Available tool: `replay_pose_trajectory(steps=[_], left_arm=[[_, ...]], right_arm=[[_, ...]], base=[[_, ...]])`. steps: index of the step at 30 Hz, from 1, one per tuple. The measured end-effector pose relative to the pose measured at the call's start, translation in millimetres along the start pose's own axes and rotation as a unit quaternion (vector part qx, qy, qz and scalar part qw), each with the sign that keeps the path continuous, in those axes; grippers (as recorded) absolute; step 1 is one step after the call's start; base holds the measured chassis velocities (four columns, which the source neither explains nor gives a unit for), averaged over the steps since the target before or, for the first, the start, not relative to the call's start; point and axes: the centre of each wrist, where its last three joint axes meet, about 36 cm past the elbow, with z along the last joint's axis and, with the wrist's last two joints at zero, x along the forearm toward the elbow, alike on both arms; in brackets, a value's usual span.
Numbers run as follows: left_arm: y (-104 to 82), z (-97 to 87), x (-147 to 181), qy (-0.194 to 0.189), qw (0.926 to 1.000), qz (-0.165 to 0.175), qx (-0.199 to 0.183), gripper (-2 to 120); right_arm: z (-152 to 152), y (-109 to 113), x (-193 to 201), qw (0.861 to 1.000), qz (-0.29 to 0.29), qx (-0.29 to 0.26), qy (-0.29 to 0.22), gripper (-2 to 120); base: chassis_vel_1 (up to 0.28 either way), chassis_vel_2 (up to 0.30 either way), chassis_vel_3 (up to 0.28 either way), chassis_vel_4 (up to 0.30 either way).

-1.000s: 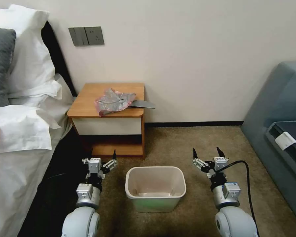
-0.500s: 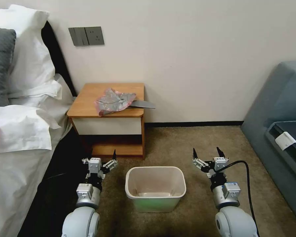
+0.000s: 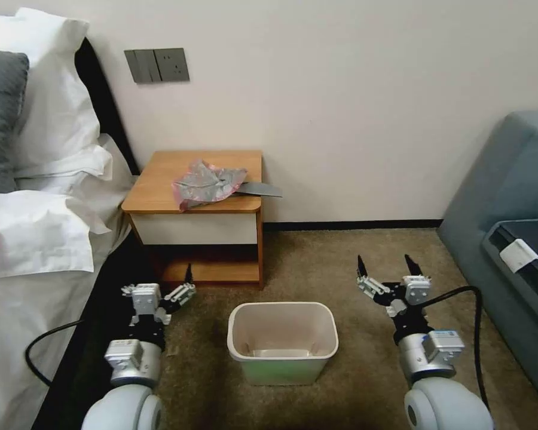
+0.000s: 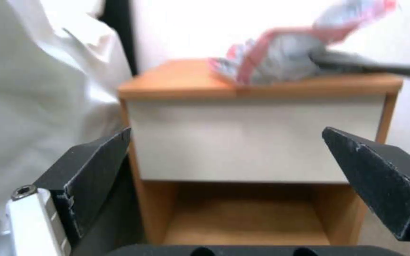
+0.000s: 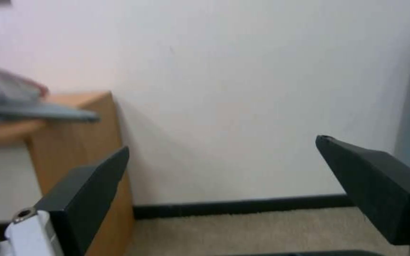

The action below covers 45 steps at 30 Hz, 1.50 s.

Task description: Pick up the garbage bag from the table and place it over the trash can.

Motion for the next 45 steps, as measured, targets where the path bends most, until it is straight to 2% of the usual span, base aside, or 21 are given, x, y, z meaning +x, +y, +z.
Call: replay_pose_trajectory(steps=[3,4,5,7,8,11,17,19,21,26,39,42,43,45], left_arm=[[2.5,-8.5,5,-0.004,1.0000,-0.004,0.000,100],[5.2,-17.2,10,-0.005,1.0000,-0.006,-0.002,100],[5.2,-17.2,10,-0.005,1.0000,-0.006,-0.002,100],[9.8,-32.6,19,-0.008,0.9999,-0.009,-0.005,100],[9.8,-32.6,19,-0.008,0.9999,-0.009,-0.005,100],[15.5,-57.5,33,-0.012,0.9998,-0.012,-0.011,100],[17.5,-68.9,40,-0.011,0.9998,-0.009,-0.015,100],[21.7,-68.7,45,0.012,0.9997,-0.004,-0.019,100],[23.1,-68.2,47,0.020,0.9996,-0.003,-0.020,100],[23.9,-68.1,47,0.024,0.9995,-0.001,-0.021,100],[23.7,-65.7,49,0.026,0.9995,-0.006,-0.016,100],[23.4,-65.3,48,0.025,0.9995,-0.007,-0.016,100],[23.4,-65.3,48,0.025,0.9995,-0.007,-0.016,100],[23.5,-65.0,49,0.025,0.9995,-0.007,-0.016,100]], right_arm=[[-18,2,7,1.000,-0.001,-0.009,-0.008,100],[-36,3,15,1.000,-0.003,-0.018,-0.015,100],[-36,3,15,1.000,-0.003,-0.018,-0.015,100],[-56,5,24,0.999,-0.006,-0.028,-0.023,100],[-56,5,24,0.999,-0.006,-0.028,-0.023,100],[-62,6,31,0.999,-0.007,-0.040,-0.005,100],[-62,6,32,0.999,-0.007,-0.044,0.001,100],[-63,6,29,0.996,-0.025,-0.081,0.023,100],[-63,7,28,0.995,-0.032,-0.093,0.031,100],[-64,7,25,0.990,-0.042,-0.132,0.039,100],[-65,6,22,0.984,-0.055,-0.155,0.062,100],[-75,5,8,0.973,-0.073,-0.212,0.064,100],[-75,5,8,0.973,-0.073,-0.212,0.064,100],[-85,6,-8,0.949,-0.091,-0.295,0.067,100]], base=[[0.000,0.000,0.000,0.000],[0.000,0.000,0.000,0.000],[0.000,0.000,0.000,0.000],[0.000,0.000,0.000,0.000],[0.000,0.000,0.000,0.000],[0.000,0.000,0.000,0.000],[0.000,0.000,0.000,0.000],[0.000,0.000,0.000,0.000],[0.000,0.000,0.000,0.000],[0.000,0.000,0.000,0.000],[0.000,0.000,0.000,0.000],[0.000,0.000,0.000,0.000],[0.000,0.000,0.000,0.000],[0.000,0.000,0.000,0.000]])
